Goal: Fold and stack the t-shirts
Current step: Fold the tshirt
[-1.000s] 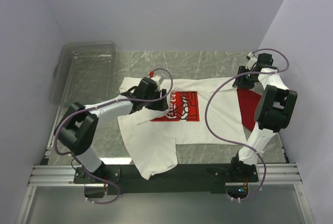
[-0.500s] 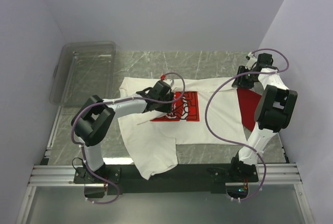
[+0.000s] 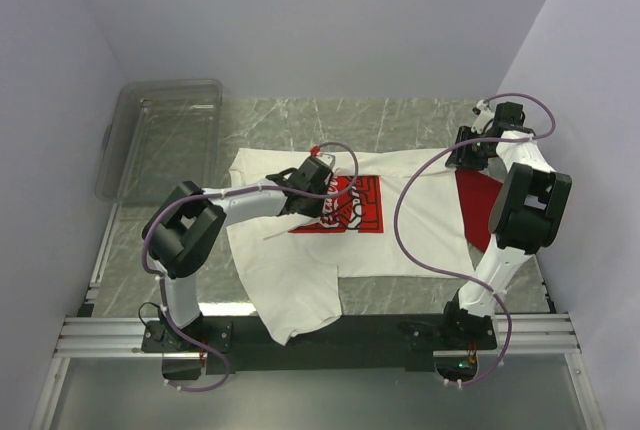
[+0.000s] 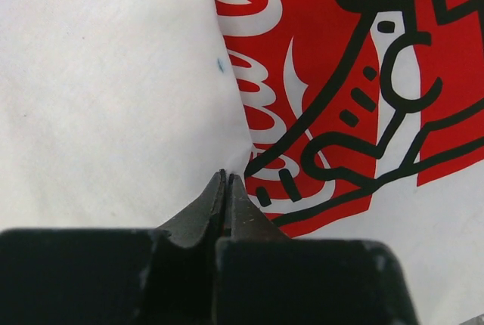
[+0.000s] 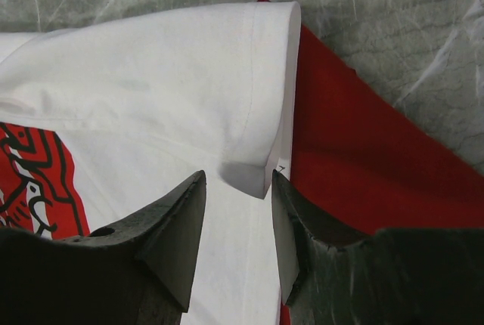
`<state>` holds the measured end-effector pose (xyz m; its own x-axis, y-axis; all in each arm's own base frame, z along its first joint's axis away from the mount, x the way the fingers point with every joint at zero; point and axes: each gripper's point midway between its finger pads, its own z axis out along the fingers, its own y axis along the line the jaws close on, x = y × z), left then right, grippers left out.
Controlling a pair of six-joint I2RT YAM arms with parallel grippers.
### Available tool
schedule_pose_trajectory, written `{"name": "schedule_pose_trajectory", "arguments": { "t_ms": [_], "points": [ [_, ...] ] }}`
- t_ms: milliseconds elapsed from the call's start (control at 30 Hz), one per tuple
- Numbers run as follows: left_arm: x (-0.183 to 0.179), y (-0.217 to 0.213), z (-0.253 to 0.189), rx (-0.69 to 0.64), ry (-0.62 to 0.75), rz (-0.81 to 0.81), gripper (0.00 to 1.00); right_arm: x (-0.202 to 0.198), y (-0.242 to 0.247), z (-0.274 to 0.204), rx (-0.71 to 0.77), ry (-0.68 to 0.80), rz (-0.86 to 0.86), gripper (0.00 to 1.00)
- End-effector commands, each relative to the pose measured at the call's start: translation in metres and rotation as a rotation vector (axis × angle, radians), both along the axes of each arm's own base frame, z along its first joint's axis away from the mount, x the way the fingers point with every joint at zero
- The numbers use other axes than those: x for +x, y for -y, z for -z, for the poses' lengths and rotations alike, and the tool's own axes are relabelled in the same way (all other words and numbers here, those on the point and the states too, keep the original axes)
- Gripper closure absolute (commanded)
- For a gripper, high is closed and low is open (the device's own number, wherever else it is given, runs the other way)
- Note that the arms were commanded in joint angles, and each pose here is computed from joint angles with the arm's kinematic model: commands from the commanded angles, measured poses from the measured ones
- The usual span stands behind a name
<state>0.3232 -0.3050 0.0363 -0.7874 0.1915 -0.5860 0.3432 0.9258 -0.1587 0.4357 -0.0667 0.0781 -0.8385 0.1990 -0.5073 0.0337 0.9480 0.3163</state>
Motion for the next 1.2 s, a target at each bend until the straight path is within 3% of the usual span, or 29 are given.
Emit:
{"name": "schedule_pose_trajectory", "arguments": {
  "t_ms": [0, 767, 967, 1067, 1167],
  "points": [
    [0.003, 0.010, -0.025, -0.032, 0.050, 0.022, 0.99, 0.014, 0.007, -0.015, -0.013, 0.048, 0.009, 0.53],
    [-0.020, 0.003, -0.055, -0.097, 0.065, 0.049, 0.99, 0.012, 0.011, 0.006, -0.008, -0.015, 0.043, 0.61],
    [-0.024, 0.000, -0.058, -0.095, 0.066, 0.059, 0.99, 0.013, 0.009, 0.000, 0.004, -0.002, 0.035, 0.72],
    [-0.027, -0.003, -0.057, -0.091, 0.061, 0.063, 0.99, 0.014, 0.011, -0.003, 0.004, 0.011, 0.035, 0.87],
    [-0.030, -0.005, -0.056, -0.084, 0.058, 0.071, 0.99, 0.014, 0.016, -0.007, 0.002, 0.022, 0.043, 0.93]
  ]
}}
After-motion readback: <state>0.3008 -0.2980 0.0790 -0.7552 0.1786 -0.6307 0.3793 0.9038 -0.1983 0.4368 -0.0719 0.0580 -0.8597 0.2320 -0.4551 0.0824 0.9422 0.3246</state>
